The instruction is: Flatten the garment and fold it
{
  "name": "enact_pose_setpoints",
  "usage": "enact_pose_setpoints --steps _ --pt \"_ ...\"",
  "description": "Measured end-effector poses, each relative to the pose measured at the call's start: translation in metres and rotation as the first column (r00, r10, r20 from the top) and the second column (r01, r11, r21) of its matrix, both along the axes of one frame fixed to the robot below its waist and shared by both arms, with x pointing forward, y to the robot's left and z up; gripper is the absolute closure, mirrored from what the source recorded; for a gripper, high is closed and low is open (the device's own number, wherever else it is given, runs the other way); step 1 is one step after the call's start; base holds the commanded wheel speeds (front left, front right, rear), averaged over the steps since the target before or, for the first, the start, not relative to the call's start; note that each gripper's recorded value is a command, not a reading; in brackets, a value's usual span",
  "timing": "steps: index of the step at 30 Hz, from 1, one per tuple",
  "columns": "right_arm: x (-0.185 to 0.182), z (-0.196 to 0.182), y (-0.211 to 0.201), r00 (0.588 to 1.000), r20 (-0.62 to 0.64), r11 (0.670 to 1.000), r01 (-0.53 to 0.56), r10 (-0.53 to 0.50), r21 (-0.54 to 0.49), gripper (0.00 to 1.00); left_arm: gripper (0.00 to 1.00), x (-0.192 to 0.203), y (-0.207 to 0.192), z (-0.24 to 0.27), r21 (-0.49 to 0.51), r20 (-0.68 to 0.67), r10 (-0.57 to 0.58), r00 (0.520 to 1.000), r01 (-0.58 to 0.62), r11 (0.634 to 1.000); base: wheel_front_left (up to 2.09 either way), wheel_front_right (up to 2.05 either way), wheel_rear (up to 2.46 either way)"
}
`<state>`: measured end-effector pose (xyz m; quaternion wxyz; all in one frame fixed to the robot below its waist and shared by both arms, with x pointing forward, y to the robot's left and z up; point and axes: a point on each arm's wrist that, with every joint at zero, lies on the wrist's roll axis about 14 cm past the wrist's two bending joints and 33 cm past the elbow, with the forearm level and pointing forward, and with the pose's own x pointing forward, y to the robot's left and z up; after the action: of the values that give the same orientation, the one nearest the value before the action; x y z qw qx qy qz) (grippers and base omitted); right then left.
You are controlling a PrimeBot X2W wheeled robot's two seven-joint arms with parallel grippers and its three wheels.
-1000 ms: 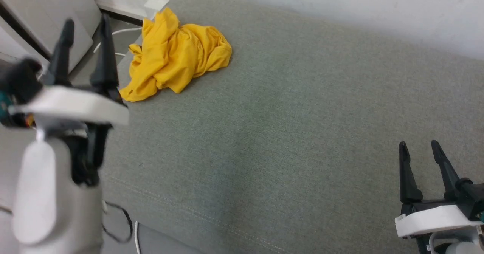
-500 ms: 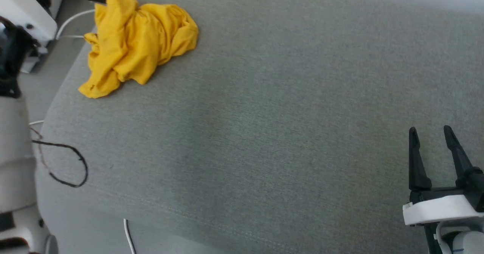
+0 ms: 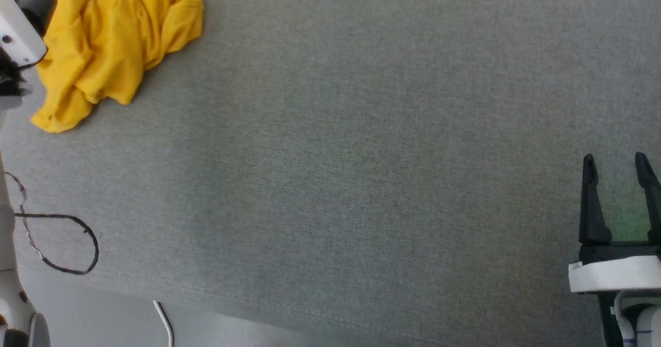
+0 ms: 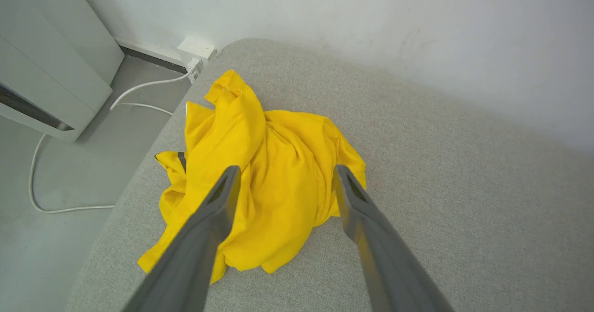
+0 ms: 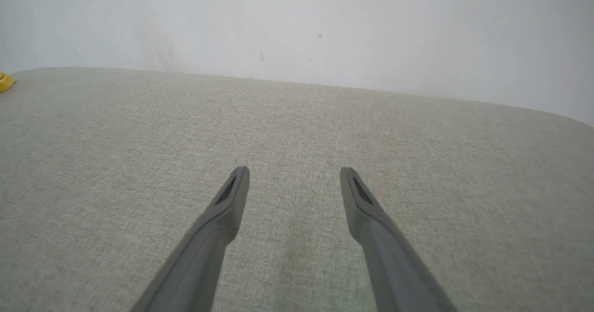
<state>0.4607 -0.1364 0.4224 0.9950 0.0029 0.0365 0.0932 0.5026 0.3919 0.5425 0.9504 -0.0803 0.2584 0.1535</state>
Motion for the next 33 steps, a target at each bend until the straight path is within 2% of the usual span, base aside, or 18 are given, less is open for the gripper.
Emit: enact_pose_setpoints --steps 4,14,24,25,26,33 --pt "0.004 -0.008 -0.007 1.0 -0.01 1.0 0.018 -0.018 -0.018 0.0 0.0 0.005 -0.004 -0.037 -0.042 -0.097 -0.002 0.995 -0.002 0.999 0.0 0.0 0.0" --pt "0.004 -0.031 -0.026 0.997 -0.054 0.996 0.054 -0.058 -0.075 0.0 0.0 0.004 -0.01 -0.108 -0.03 -0.265 -0.013 0.964 0.005 1.0 0.0 0.0 0.0" --pt "-0.001 -0.03 -0.046 0.993 -0.051 0.988 0.095 -0.102 -0.12 0.0 0.0 0.005 -0.011 -0.141 -0.005 -0.307 -0.01 0.952 0.009 1.0 0.0 0.0 0.0" --pt "-0.002 -0.03 -0.047 0.993 -0.053 0.988 0.097 -0.104 -0.122 0.0 0.26 0.005 -0.012 -0.144 0.001 -0.312 -0.013 0.95 0.014 1.0 0.0 0.0 0.0" --pt "-0.002 -0.032 -0.048 0.993 -0.057 0.987 0.097 -0.105 -0.124 0.0 1.0 0.004 -0.011 -0.147 0.004 -0.314 -0.014 0.949 0.016 1.0 0.0 0.0 0.0" --pt "-0.001 -0.032 -0.047 0.993 -0.059 0.987 0.093 -0.102 -0.133 0.0 1.0 0.005 -0.009 -0.153 0.02 -0.282 -0.022 0.959 0.029 0.999 0.0 0.0 0.0"
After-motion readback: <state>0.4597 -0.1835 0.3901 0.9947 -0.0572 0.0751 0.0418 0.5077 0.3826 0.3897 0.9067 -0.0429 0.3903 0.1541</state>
